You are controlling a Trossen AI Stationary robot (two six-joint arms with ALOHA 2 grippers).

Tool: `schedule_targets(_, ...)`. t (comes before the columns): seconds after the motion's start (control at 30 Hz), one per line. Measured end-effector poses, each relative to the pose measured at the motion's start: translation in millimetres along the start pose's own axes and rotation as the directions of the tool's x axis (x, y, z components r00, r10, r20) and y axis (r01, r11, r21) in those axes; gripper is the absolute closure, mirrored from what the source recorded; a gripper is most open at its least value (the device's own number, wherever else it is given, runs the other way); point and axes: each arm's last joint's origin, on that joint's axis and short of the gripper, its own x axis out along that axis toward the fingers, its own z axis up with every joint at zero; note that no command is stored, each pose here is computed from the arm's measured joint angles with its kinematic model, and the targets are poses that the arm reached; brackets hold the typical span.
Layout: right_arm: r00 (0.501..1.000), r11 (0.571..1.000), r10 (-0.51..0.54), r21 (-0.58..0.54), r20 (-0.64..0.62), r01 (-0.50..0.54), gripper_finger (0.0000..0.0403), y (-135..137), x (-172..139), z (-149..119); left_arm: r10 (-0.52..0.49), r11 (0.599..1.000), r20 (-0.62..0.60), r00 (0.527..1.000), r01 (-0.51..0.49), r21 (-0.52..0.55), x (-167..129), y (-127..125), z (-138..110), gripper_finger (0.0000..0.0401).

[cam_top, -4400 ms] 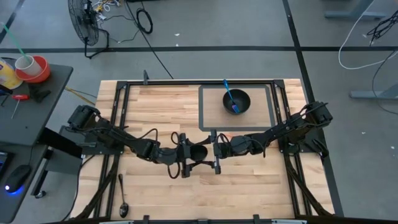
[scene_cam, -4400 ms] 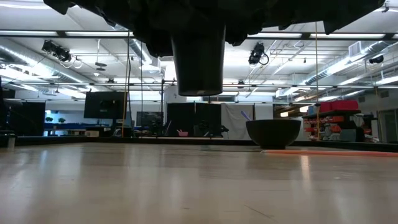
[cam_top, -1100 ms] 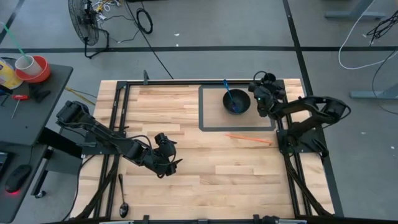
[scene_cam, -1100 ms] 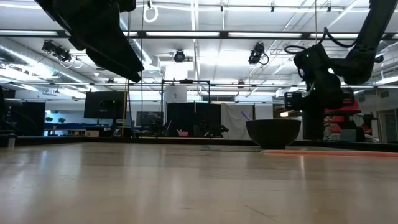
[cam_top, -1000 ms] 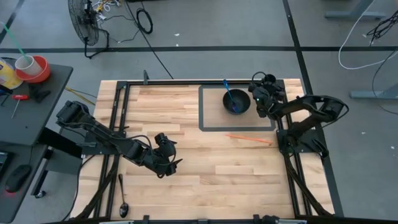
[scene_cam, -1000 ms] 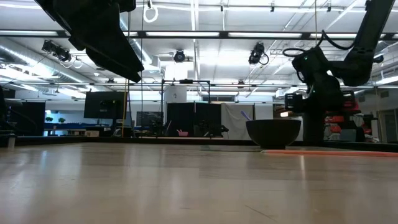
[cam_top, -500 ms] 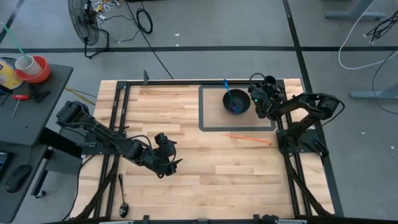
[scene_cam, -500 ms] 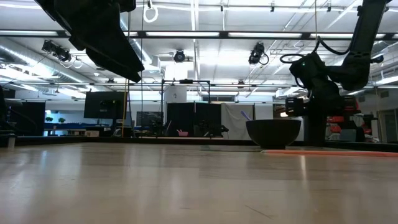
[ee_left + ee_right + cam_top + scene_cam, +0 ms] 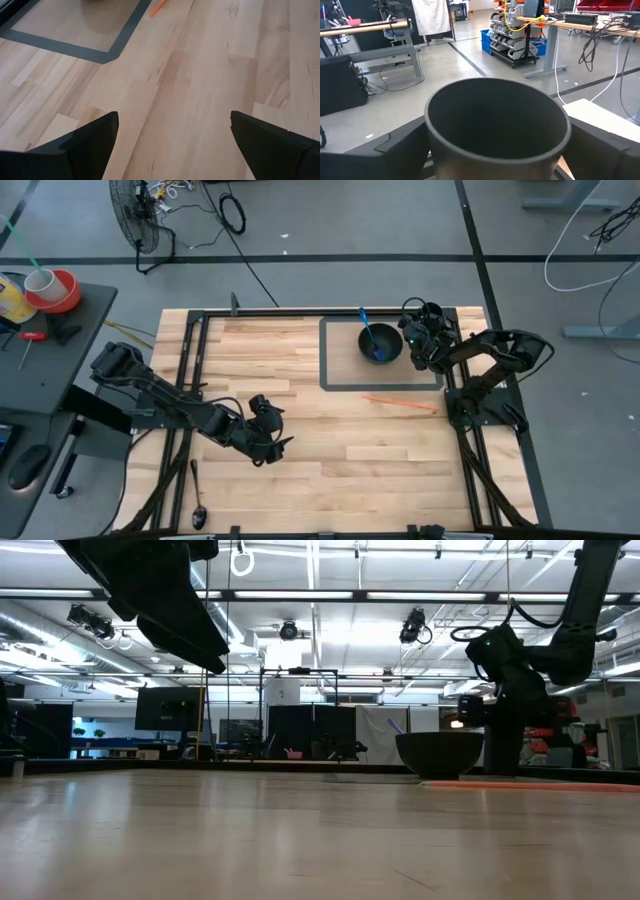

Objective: Pick & Place Utensil
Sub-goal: Put the black cup on the brown mat to the right of the black bowl

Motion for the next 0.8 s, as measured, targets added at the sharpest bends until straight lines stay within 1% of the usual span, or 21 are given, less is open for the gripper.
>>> schedule_targets(0.23, 0.999, 0.996, 0.034, -0.081, -0.025, -0.036, 0.0006, 0.7, -0.8, -1.7, 0.000, 1.000, 0.000, 1.000, 0.000, 0.000, 0.0, 0.0, 0.0, 0.0014)
schedule_targets(0.33, 0.997, 0.993, 0.061, -0.097, -0.040, -0.064, 0.0006, 1.6, -2.0, -2.8, -0.001, 1.000, 0.000, 1.000, 0.001, 0.000, -0.1, -0.1, 0.0, 0.0014)
schedule_targets(0.47, 0.994, 0.992, 0.090, -0.087, -0.060, -0.095, 0.0005, 2.5, -3.3, -4.2, 0.000, 1.000, 0.000, 1.000, 0.000, 0.000, 0.0, -0.1, 0.0, 0.0014)
schedule_targets(0.63, 0.991, 0.994, 0.101, -0.040, -0.091, -0.105, 0.0005, 1.2, -3.6, -7.7, -0.001, 1.000, 0.000, 1.000, 0.001, 0.000, -0.1, -0.1, -0.1, 0.0014)
schedule_targets(0.8, 0.987, 0.991, 0.113, -0.061, -0.110, -0.120, 0.0005, 0.7, -3.8, -9.3, -0.001, 1.000, 0.000, 1.000, 0.001, -0.001, 0.0, 0.0, 0.0, 0.0014)
